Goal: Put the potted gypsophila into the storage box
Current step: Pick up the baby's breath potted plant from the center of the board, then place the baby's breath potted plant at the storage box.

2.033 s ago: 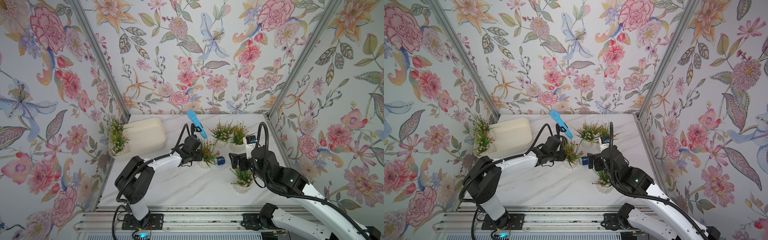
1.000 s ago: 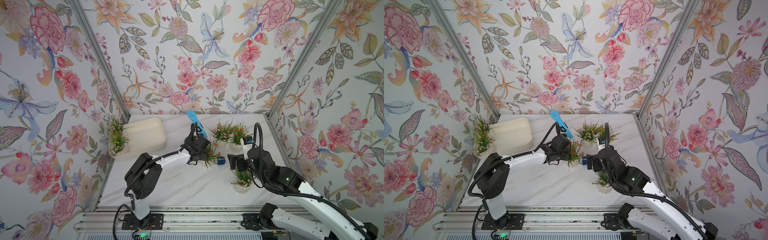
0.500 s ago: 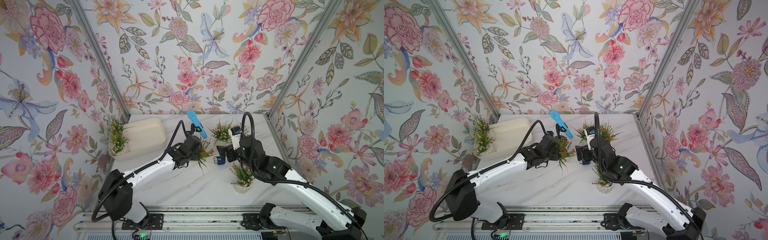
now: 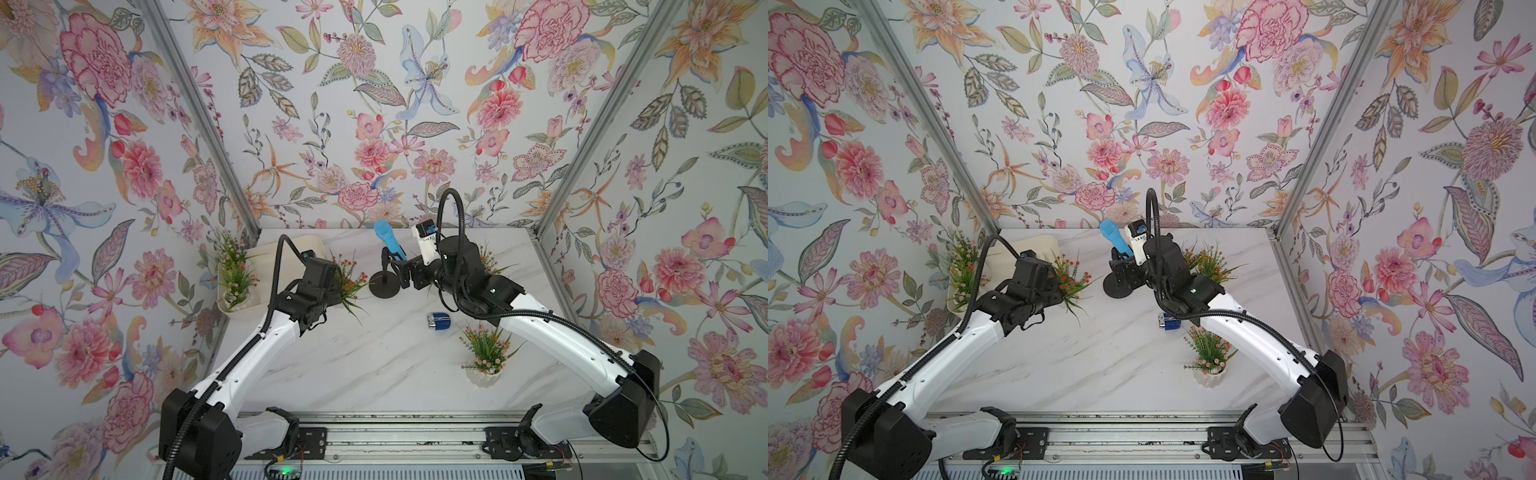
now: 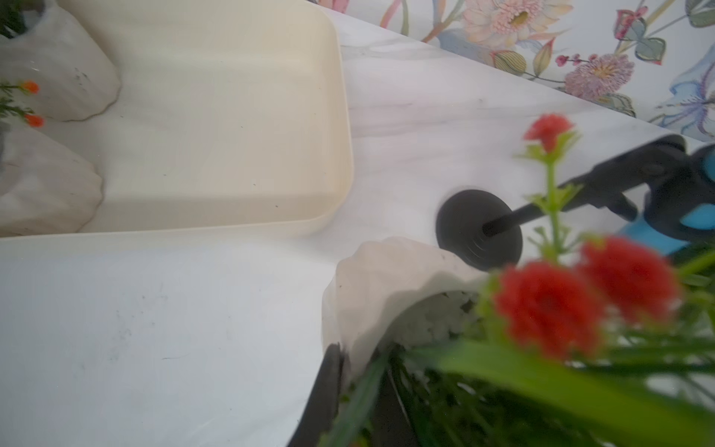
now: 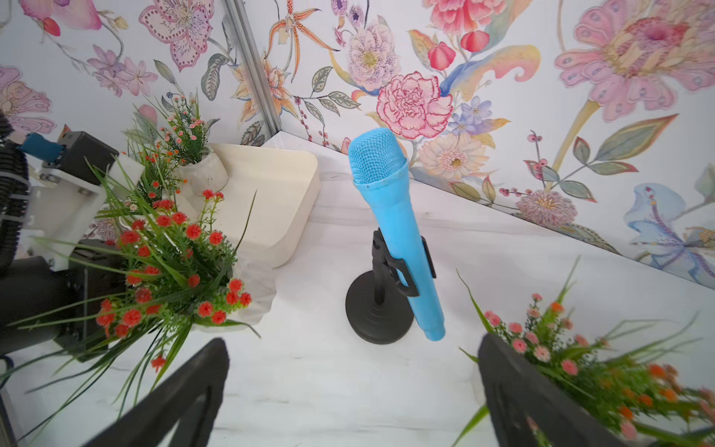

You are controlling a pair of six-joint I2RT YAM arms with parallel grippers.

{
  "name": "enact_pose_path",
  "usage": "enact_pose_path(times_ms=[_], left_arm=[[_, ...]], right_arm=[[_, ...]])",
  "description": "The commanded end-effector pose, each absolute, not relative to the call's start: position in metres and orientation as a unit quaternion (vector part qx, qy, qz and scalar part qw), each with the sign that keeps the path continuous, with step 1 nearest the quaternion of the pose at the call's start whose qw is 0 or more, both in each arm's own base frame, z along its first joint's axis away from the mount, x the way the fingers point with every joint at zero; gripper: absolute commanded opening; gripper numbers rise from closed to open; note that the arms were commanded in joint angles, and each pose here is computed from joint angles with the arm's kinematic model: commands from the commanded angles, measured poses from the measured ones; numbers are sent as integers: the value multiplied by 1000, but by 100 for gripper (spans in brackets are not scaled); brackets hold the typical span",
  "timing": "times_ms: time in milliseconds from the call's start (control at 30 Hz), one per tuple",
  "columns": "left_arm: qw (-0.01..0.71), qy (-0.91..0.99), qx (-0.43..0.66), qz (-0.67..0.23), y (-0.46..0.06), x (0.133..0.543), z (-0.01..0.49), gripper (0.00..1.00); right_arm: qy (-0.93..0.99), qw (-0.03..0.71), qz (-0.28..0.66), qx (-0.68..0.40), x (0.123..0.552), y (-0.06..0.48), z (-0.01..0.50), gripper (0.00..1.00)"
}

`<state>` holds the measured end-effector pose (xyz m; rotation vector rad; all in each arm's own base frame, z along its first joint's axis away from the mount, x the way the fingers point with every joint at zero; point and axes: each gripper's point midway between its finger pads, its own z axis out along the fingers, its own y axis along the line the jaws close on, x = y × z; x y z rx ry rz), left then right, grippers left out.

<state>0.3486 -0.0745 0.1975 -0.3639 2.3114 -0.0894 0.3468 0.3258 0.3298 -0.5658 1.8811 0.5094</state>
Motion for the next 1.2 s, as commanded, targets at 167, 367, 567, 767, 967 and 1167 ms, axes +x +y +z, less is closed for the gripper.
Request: enact_pose_path(times_ms=[167, 367, 567, 767, 967, 1167], left_arm=[[427, 887, -168, -48, -9, 408, 211, 0], [429, 879, -204, -43, 41, 449, 198, 0], [417, 875, -243, -25, 91, 477, 173, 0], [409, 873, -266, -18, 123, 503, 152, 0], [398, 873, -281, 18, 146, 527, 138, 0], [399, 864, -303, 53, 172, 538, 135, 0]], right_arm=[[752, 554, 239, -264, 382, 380, 358, 100], [756, 551, 236, -265, 405, 405, 349, 100], [756, 552, 229, -268, 426, 424, 345, 100], [759, 550, 224, -268, 444, 437, 337, 100], [764, 547, 216, -264, 459, 442, 331, 100], [775, 543, 211, -246, 468, 437, 322, 100]])
